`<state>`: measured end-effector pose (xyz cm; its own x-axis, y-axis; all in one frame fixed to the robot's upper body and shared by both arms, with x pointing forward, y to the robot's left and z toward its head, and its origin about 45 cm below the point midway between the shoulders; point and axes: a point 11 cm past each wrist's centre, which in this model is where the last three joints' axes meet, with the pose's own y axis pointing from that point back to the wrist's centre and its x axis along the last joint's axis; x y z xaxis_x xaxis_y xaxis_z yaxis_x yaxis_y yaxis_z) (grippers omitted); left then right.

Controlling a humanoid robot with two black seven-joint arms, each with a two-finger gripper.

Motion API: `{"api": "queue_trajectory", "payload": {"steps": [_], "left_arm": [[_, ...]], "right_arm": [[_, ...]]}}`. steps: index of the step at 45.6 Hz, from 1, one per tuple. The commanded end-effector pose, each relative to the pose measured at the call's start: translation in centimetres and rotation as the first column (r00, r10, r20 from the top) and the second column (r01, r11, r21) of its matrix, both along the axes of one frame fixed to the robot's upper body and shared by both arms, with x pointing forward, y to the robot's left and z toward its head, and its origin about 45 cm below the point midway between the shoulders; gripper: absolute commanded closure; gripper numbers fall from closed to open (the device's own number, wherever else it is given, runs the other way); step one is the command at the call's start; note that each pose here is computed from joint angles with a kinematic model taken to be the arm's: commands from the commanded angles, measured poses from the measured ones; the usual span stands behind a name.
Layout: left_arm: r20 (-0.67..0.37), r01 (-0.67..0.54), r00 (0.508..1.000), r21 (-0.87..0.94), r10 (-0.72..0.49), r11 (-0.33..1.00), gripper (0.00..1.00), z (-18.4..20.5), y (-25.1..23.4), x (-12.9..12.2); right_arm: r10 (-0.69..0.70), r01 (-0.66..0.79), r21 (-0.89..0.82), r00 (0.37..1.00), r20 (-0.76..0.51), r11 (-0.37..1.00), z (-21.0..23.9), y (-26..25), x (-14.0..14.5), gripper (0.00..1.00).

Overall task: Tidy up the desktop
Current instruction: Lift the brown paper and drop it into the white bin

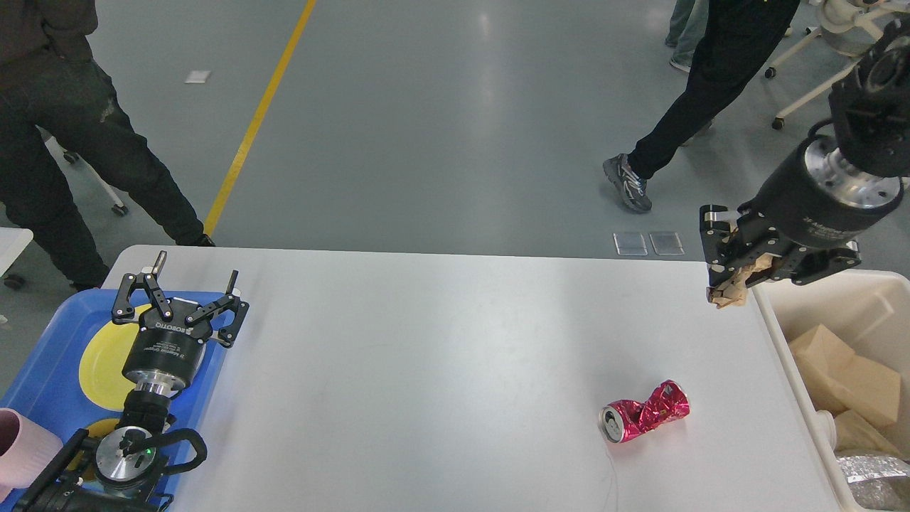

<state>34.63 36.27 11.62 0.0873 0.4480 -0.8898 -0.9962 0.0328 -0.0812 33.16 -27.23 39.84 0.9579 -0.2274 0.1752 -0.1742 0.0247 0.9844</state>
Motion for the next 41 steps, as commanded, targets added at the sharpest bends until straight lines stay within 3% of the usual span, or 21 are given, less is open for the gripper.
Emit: {"api": "queue_trajectory", "payload": {"steps": [1, 10, 22, 32, 41], "left_arm": [[-0.001, -0.001, 1.0, -0.001, 0.001, 1.0, 0.03, 0.0, 0.0, 0.0], [0.0, 0.0, 1.0, 0.001, 0.0, 1.0, 0.03, 0.0, 0.0, 0.0], [0.0, 0.0, 1.0, 0.002, 0.0, 1.0, 0.03, 0.0, 0.1, 0.0], [-0.001, -0.001, 1.0, 0.001, 0.001, 1.0, 0.03, 0.0, 0.1, 0.0], [-0.002, -0.001, 1.0, 0.002, 0.001, 1.0, 0.03, 0.0, 0.1, 0.0]], "right_arm": [[0.014, -0.014, -0.005, 1.0, 0.023, 1.0, 1.2, 0.5, -0.3, 1.0], [-0.026, 0.027, -0.026, 0.999, 0.032, 0.999, 0.8, -0.9, -0.2, 1.0], [-0.222, 0.238, -0.137, 0.968, 0.121, 0.962, -2.8, -7.8, 0.5, 1.0], [-0.396, 0.42, -0.167, 0.905, 0.157, 0.892, -10.3, -16.7, 0.3, 1.0], [-0.503, 0.525, -0.197, 0.851, 0.152, 0.828, -17.4, -23.8, -1.9, 1.0]]}}
